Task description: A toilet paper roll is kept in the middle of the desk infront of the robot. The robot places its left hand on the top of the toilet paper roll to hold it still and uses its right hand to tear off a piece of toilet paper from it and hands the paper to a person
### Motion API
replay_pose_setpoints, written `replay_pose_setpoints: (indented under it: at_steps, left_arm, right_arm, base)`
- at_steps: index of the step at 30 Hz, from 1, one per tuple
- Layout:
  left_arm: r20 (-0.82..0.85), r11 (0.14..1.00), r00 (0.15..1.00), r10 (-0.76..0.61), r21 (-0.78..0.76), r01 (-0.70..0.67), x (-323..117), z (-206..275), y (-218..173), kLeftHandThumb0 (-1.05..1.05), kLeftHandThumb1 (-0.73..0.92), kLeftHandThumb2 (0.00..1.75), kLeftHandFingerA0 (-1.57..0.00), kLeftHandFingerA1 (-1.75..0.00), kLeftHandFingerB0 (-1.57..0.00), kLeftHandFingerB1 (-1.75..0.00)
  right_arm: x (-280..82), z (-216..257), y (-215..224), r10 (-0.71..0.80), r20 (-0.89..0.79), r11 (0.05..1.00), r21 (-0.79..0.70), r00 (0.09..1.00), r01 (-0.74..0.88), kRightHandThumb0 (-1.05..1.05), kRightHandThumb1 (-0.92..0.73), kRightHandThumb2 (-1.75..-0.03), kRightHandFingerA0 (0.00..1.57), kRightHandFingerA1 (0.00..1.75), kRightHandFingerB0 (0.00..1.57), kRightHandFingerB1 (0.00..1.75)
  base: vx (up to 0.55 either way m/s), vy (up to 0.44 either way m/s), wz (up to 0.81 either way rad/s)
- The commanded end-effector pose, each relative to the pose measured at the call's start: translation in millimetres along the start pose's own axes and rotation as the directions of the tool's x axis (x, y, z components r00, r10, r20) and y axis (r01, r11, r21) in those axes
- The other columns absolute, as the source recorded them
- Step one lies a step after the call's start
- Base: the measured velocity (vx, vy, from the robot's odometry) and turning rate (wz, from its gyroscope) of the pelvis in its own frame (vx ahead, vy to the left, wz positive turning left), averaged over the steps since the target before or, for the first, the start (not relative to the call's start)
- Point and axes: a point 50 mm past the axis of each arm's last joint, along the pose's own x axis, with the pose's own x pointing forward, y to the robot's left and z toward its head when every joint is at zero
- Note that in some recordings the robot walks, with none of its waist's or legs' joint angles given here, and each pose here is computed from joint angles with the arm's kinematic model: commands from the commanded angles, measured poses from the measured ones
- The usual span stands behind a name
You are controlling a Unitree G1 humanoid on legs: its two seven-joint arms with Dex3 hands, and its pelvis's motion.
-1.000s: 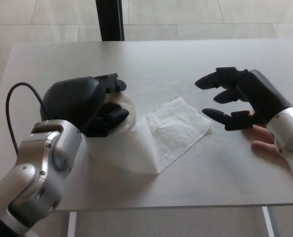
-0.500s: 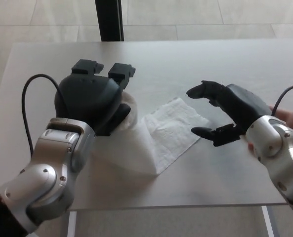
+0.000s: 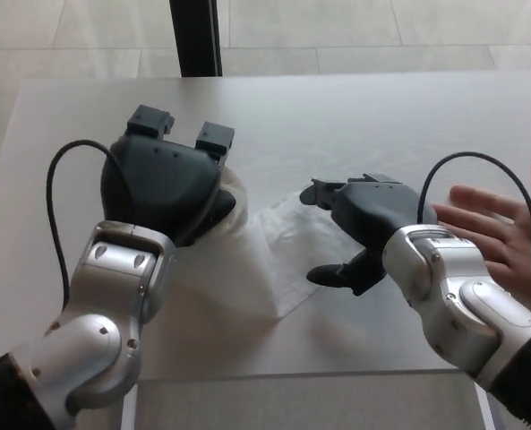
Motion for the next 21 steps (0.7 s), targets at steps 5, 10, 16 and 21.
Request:
replay_pose_setpoints:
  at_steps: [5, 10, 16, 21]
  left_arm:
    - [-0.158, 0.987, 0.974, -0.16, -0.026, 0.158, -16.6, -14.6, -38.3, -0.46, 0.82, 0.64, -0.18, -0.47, -0.19, -0.34]
    - [-0.185, 0.98, 0.963, -0.196, -0.066, 0.187, -18.5, -20.0, -44.4, -0.47, 0.83, 0.65, -0.18, -0.45, -0.16, -0.34]
    - [-0.198, 0.979, 0.959, -0.204, -0.069, 0.194, -18.0, -19.0, -48.5, -0.44, 0.82, 0.65, -0.17, -0.47, -0.16, -0.34]
    - [-0.204, 0.977, 0.955, -0.215, -0.055, 0.208, -14.4, -17.2, -49.5, -0.39, 0.81, 0.72, -0.16, -0.52, -0.14, -0.37]
  right_arm:
    - [3.8, -3.2, -7.2, -0.101, -0.134, 0.987, -0.136, 0.986, 0.083, -0.63, -0.46, -0.86, 0.01, 0.48, 0.12, 0.49]
    - [3.4, -6.1, -4.7, -0.146, -0.18, 0.982, -0.145, 0.973, 0.121, -0.59, -0.64, -0.6, 0.01, 0.4, 0.12, 0.36]
    - [4.1, -5.0, -2.1, -0.125, -0.178, 0.981, -0.169, 0.976, 0.095, -0.45, -0.56, -0.56, 0.0, 0.26, 0.01, 0.35]
    - [6.3, -1.1, 3.3, -0.037, -0.181, 0.987, -0.158, 0.983, 0.008, -0.31, -0.42, -0.69, 0.0, 0.0, 0.05, 0.29]
  base:
    - [0.0, 0.0, 0.0]
    - [0.0, 0.0, 0.0]
    - [0.0, 0.0, 0.0]
    - [0.0, 0.0, 0.0]
